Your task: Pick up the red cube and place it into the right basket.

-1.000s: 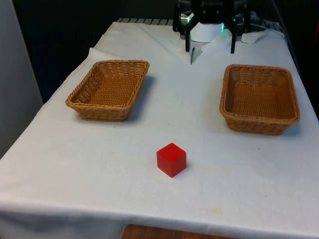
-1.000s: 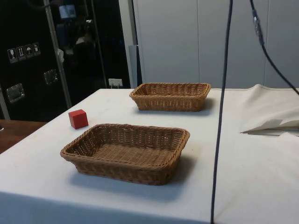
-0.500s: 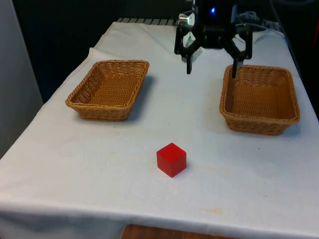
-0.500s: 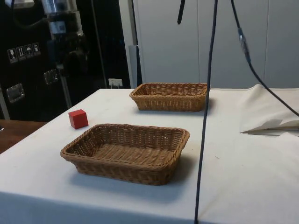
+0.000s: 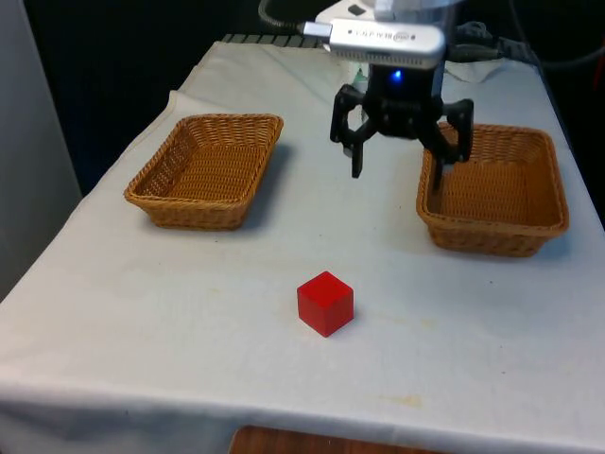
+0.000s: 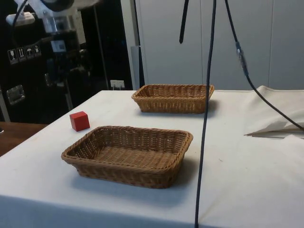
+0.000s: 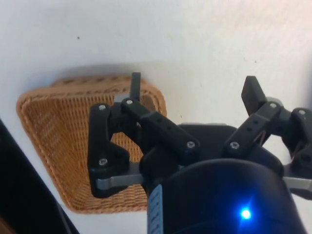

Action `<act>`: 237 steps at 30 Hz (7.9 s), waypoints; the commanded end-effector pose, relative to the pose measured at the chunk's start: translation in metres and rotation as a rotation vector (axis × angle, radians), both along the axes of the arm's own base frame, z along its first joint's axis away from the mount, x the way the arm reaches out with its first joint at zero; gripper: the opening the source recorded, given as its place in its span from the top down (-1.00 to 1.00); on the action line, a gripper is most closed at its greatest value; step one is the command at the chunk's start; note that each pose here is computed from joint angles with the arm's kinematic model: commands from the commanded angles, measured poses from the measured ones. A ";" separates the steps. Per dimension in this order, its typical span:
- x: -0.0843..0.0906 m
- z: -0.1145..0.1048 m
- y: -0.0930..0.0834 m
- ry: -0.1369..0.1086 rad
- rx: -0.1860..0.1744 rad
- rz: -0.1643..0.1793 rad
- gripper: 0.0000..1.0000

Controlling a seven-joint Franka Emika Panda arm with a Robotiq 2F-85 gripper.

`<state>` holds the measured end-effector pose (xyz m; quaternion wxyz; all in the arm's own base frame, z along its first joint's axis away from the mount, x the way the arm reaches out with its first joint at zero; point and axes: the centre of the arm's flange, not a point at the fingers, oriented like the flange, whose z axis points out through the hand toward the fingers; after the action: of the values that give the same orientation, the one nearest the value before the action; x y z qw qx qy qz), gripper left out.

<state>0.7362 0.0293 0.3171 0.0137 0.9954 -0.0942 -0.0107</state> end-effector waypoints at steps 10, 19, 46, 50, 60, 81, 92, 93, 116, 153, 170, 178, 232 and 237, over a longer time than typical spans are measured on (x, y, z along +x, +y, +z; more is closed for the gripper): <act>0.009 -0.027 0.000 -0.045 -0.009 -0.055 -1.00; 0.015 -0.050 -0.001 -0.074 -0.033 -0.097 -1.00; 0.028 -0.123 -0.025 -0.098 -0.067 -0.211 -1.00; 0.032 -0.126 -0.031 -0.100 -0.075 -0.218 -1.00; 0.036 -0.127 -0.049 -0.107 -0.094 -0.239 -1.00; 0.046 -0.138 -0.074 -0.123 -0.068 -0.256 -1.00; 0.046 -0.135 -0.078 -0.134 -0.068 -0.263 -1.00; 0.044 -0.133 -0.077 -0.140 -0.069 -0.260 -1.00; 0.045 -0.132 -0.077 -0.144 -0.080 -0.258 0.96; 0.041 -0.010 -0.099 -0.138 -0.111 -0.263 0.96; 0.025 0.027 -0.131 -0.104 -0.116 -0.270 0.96; 0.013 0.026 -0.152 -0.087 -0.112 -0.274 0.96; -0.082 0.034 -0.227 -0.136 -0.020 -0.287 0.96; -0.091 0.032 -0.238 -0.138 -0.023 -0.283 0.96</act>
<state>0.6460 -0.2081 0.3480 0.0197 0.9704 -0.2353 0.0512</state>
